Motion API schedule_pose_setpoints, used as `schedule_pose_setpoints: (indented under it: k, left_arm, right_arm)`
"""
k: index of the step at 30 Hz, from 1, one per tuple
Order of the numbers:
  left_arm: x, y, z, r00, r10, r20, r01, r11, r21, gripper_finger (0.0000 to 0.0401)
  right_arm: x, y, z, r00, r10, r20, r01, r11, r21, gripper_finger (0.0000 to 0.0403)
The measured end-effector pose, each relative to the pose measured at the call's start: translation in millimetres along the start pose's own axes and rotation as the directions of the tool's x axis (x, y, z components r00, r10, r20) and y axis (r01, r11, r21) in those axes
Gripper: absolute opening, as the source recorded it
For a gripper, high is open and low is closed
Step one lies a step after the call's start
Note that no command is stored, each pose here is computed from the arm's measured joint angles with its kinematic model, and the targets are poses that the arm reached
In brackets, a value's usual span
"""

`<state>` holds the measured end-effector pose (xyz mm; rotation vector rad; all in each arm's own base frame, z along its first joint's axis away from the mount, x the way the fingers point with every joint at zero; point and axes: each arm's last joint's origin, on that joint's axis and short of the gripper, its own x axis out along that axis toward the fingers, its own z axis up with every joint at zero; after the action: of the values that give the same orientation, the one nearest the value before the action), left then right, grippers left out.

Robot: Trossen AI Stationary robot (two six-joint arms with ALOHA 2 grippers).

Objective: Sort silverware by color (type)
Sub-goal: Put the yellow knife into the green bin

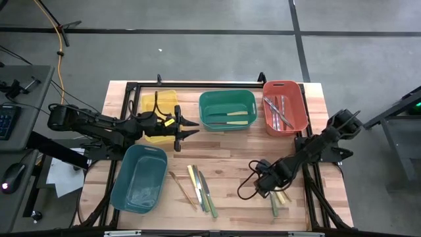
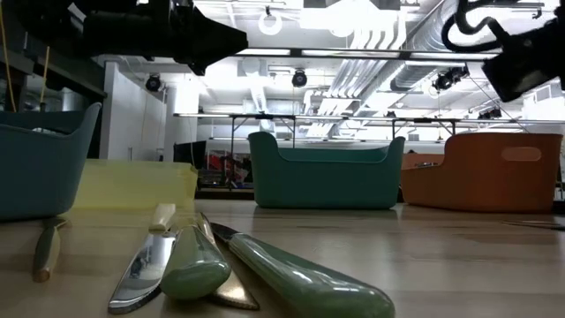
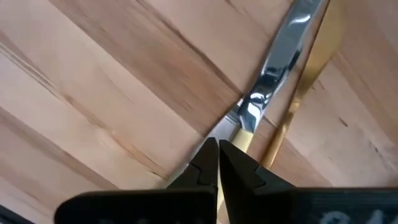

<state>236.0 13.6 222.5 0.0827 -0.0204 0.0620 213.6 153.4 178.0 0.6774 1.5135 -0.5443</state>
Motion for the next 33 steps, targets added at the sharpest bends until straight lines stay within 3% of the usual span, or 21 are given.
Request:
schedule_pose_setpoints:
  k: [5, 12, 15, 24, 33]
  left_arm:
    - [0.0, -0.1, -1.8, 1.0, -0.001, -0.019, 0.001, 1.0, 0.0, 0.0101]
    - [0.0, -0.1, -1.8, 1.0, -0.001, -0.018, 0.001, 1.0, 0.0, 0.0101]
    - [0.1, -0.2, -1.8, 1.0, -0.002, -0.018, 0.001, 1.0, -0.001, 0.0101]
    - [0.1, -0.1, -1.7, 1.0, -0.001, -0.017, 0.001, 1.0, -0.003, 0.0101]
    - [0.1, -0.2, -1.7, 1.0, -0.001, -0.017, 0.001, 1.0, -0.003, 0.0101]
  right_arm:
    - [10.9, 2.8, -10.0, 0.997, -0.046, -0.064, 0.044, 0.999, -0.029, 0.0023]
    - [13.5, 4.0, -22.2, 0.996, -0.063, -0.069, 0.06, 0.997, -0.041, 0.0126]
    - [14.9, 6.3, -26.8, 0.994, -0.051, -0.092, 0.047, 0.998, -0.047, 0.0152]
    - [20.2, 8.3, -35.7, 0.993, -0.065, -0.099, 0.065, 0.998, -0.006, 0.016]
    - [37.2, 11.6, -40.4, 0.979, -0.121, -0.163, 0.115, 0.992, -0.046, 0.0146]
